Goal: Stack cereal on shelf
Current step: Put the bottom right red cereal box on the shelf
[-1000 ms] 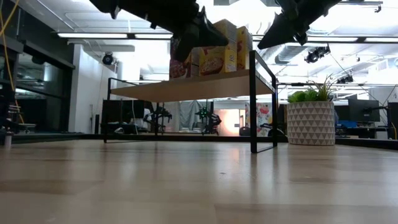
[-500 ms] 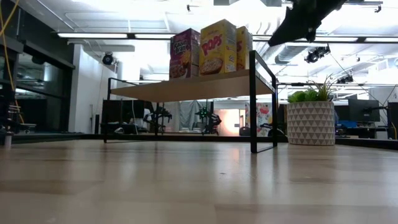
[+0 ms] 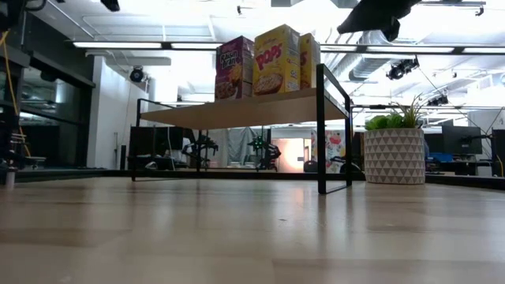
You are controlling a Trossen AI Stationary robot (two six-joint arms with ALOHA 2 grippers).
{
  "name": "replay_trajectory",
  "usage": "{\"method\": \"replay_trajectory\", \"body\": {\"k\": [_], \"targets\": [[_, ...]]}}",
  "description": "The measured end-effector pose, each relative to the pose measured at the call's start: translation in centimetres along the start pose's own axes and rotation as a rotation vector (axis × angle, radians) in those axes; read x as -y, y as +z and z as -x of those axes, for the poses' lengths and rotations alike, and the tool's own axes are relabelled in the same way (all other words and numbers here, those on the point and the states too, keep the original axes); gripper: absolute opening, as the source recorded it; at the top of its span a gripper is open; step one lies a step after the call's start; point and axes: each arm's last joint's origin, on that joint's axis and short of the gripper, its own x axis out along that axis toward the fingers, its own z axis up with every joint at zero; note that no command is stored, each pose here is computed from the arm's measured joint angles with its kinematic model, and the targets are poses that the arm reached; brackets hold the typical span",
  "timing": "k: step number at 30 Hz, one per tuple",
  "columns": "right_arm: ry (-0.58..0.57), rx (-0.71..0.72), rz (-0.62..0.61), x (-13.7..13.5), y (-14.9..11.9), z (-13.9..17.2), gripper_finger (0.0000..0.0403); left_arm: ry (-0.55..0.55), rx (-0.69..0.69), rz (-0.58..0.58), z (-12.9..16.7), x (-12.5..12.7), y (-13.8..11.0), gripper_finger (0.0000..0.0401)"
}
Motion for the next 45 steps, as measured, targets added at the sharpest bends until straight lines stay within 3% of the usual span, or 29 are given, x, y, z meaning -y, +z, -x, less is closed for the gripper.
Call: {"method": "replay_trajectory", "body": {"k": [7,11,16,22,26,29,32,39,43,45], "targets": [[0.014,0.106,-0.006,-0.2,1.1,0.1,0.0001,0.001,-0.018,0.061,0.4,-0.4,0.0,0.0001],[0.008,0.154,-0.029,-0.2,1.6,0.1,0.0028,-0.001,-0.022,0.075,0.4,-0.3,0.0,0.0001],[0.054,0.153,-0.14,-0.1,1.7,0.3,0.0128,0.008,-0.027,0.083,0.4,-0.4,0.0,0.0001],[0.327,0.113,-0.269,-1.3,2.8,0.7,0.0272,0.044,-0.043,0.079,0.4,-0.5,-0.1,0.0001],[0.414,0.025,-0.323,-3.0,4.5,1.4,0.0305,0.082,-0.056,0.063,0.4,-0.6,-0.1,0.0001],[0.354,-0.133,-0.326,-4.7,5.9,2.0,0.0306,0.105,-0.064,0.063,0.4,-0.6,-0.1,0.0001],[0.223,-0.359,-0.343,-6.7,6.7,2.3,0.0307,0.125,-0.072,0.063,0.4,-0.7,-0.2,0.0001],[-0.282,-0.935,-0.402,-12.1,4.0,2.4,0.0307,0.174,-0.09,0.062,0.5,-0.8,-0.2,0.0001],[-0.209,-1.008,-0.423,-16.7,1.6,1.6,0.0307,0.178,-0.103,0.065,0.5,-0.8,-0.3,0.0001],[-0.231,-1.027,-0.446,-18.4,0.2,1.2,0.0307,0.175,-0.111,0.066,0.5,-0.8,-0.4,0.0001]]}}
